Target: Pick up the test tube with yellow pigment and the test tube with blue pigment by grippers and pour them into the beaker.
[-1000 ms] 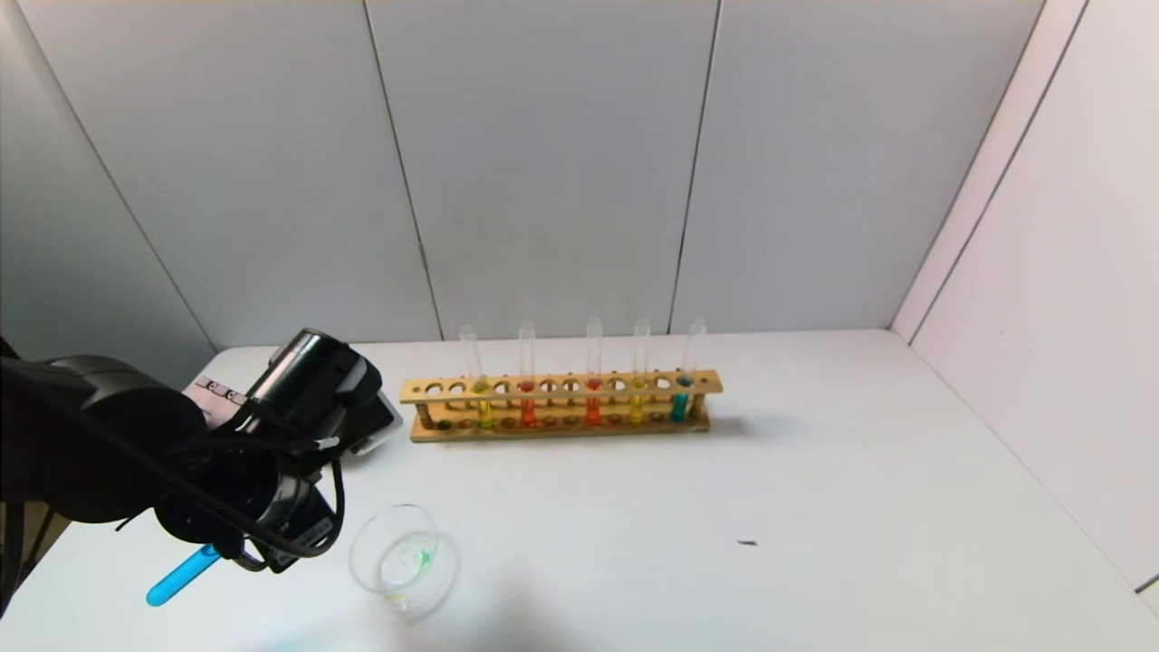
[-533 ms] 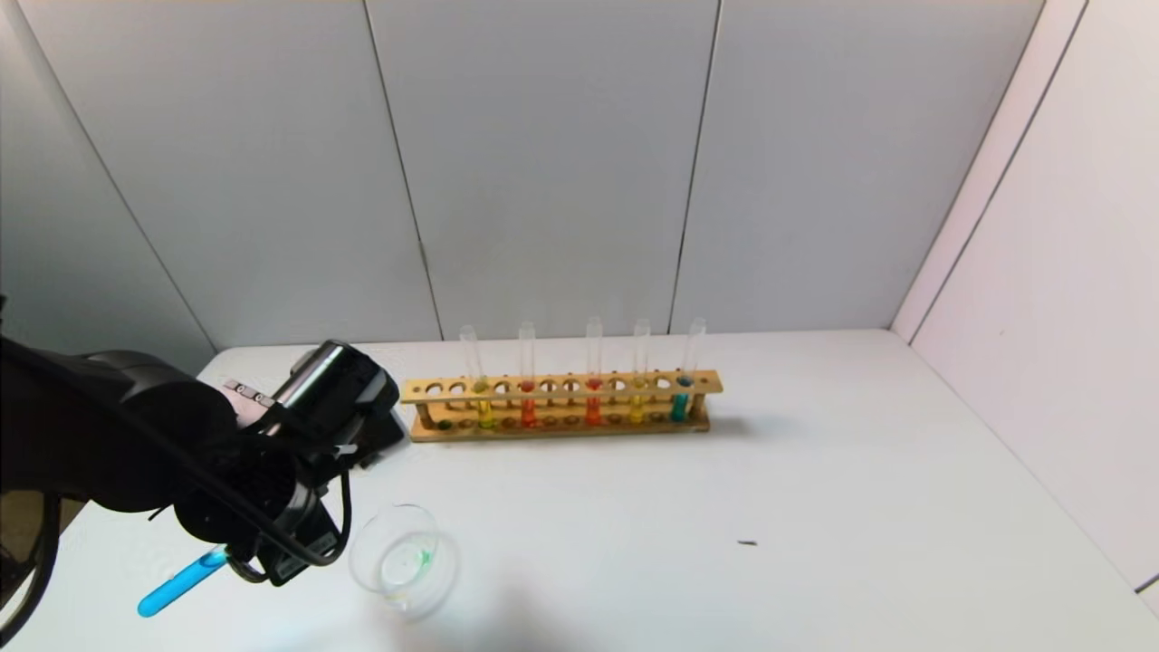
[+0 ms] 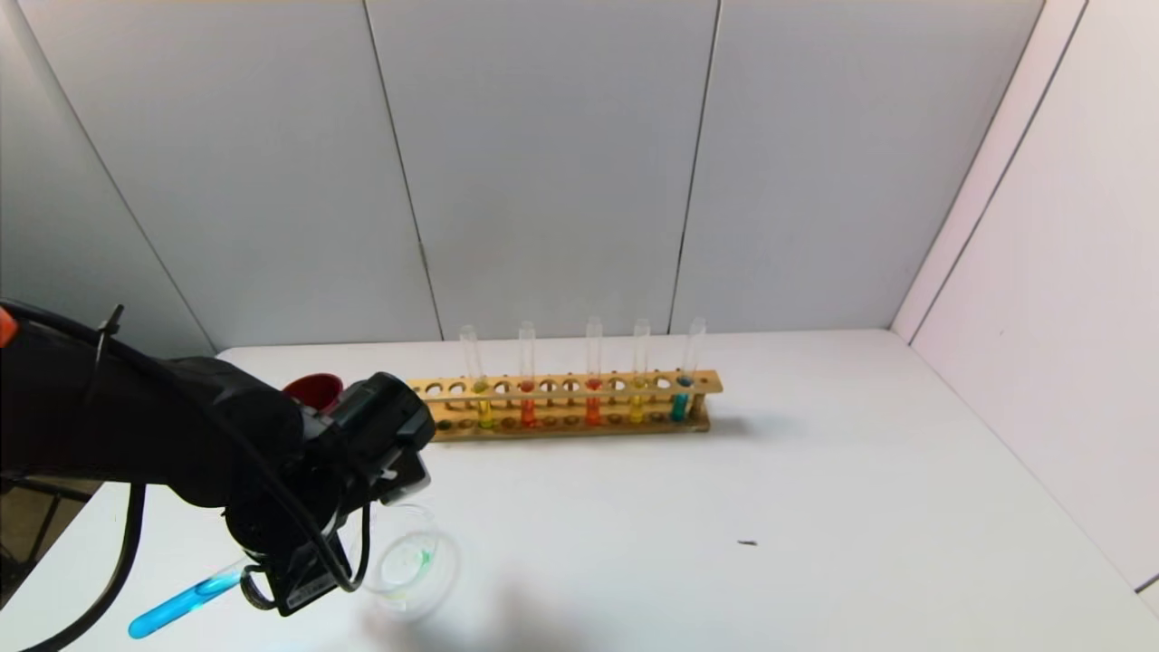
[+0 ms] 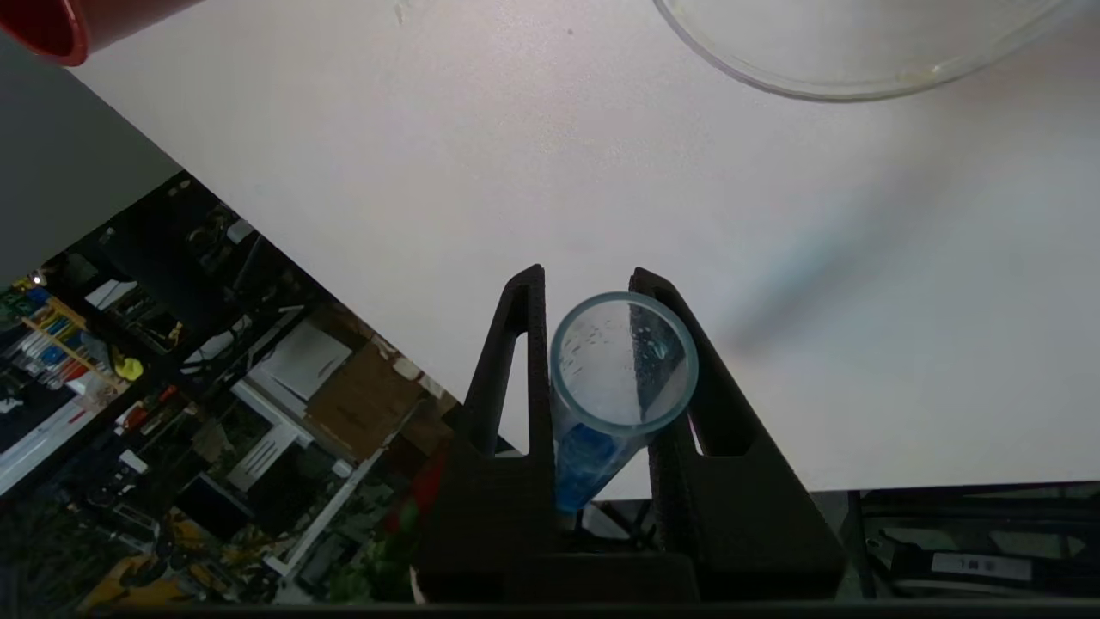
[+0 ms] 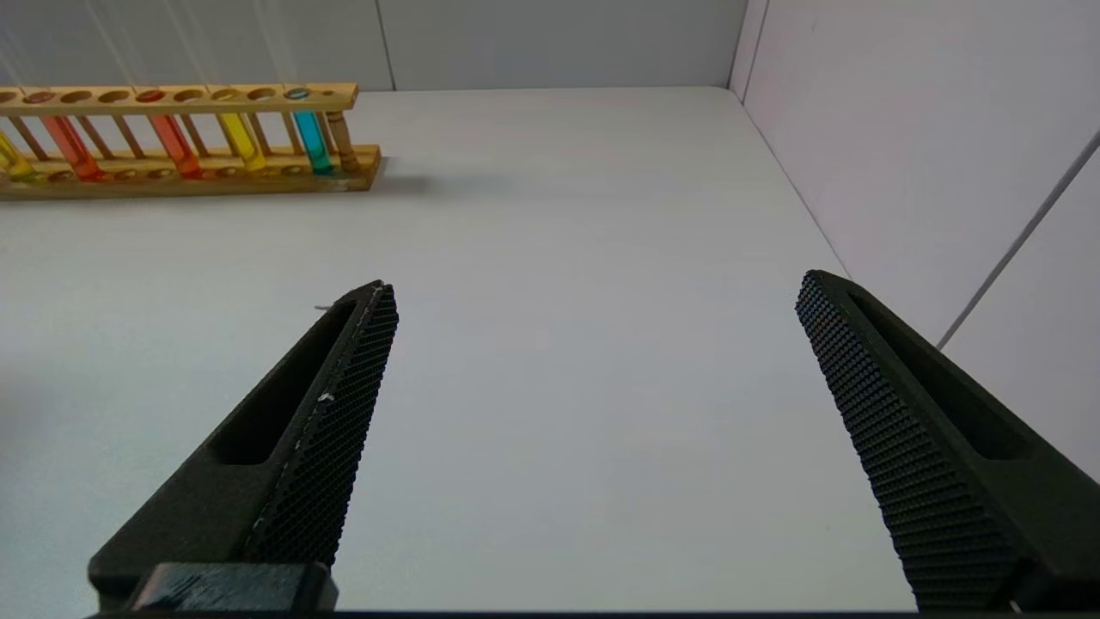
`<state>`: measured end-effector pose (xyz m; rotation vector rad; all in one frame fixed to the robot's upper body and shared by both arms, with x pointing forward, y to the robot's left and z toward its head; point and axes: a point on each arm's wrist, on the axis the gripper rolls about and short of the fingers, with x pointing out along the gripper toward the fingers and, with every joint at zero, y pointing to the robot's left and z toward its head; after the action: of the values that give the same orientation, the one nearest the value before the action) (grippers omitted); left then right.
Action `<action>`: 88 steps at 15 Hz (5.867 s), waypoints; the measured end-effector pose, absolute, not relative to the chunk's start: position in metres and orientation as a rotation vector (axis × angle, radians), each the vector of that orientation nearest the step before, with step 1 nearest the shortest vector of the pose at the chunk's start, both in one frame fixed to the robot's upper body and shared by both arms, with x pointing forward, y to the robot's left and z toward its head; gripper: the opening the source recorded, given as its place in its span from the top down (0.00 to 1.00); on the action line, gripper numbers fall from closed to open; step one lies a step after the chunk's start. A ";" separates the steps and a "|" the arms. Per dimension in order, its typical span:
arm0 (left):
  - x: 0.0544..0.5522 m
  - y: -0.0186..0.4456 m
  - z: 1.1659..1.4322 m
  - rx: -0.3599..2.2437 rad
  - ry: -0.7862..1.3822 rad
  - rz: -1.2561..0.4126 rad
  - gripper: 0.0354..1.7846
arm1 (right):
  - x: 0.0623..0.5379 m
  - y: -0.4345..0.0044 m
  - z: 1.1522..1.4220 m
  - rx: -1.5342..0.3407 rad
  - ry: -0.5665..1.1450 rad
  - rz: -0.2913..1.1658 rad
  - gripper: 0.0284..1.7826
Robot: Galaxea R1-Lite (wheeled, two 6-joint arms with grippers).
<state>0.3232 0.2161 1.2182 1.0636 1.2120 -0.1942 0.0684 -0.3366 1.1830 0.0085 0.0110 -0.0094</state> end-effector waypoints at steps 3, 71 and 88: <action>0.327 0.209 1.212 1.100 1.253 -0.208 0.82 | 0.068 -0.337 1.183 0.009 0.011 -0.009 0.05; 0.357 0.182 1.272 0.821 1.358 0.060 0.82 | 0.068 -0.337 1.183 0.009 0.011 -0.009 0.05; 0.404 0.244 1.345 0.284 0.807 0.191 0.82 | 0.068 -0.337 1.183 0.009 0.011 -0.010 0.05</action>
<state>0.4036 0.2442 1.3451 0.2839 0.8066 0.1905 0.0684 -0.3366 1.1830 0.0091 0.0110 -0.0098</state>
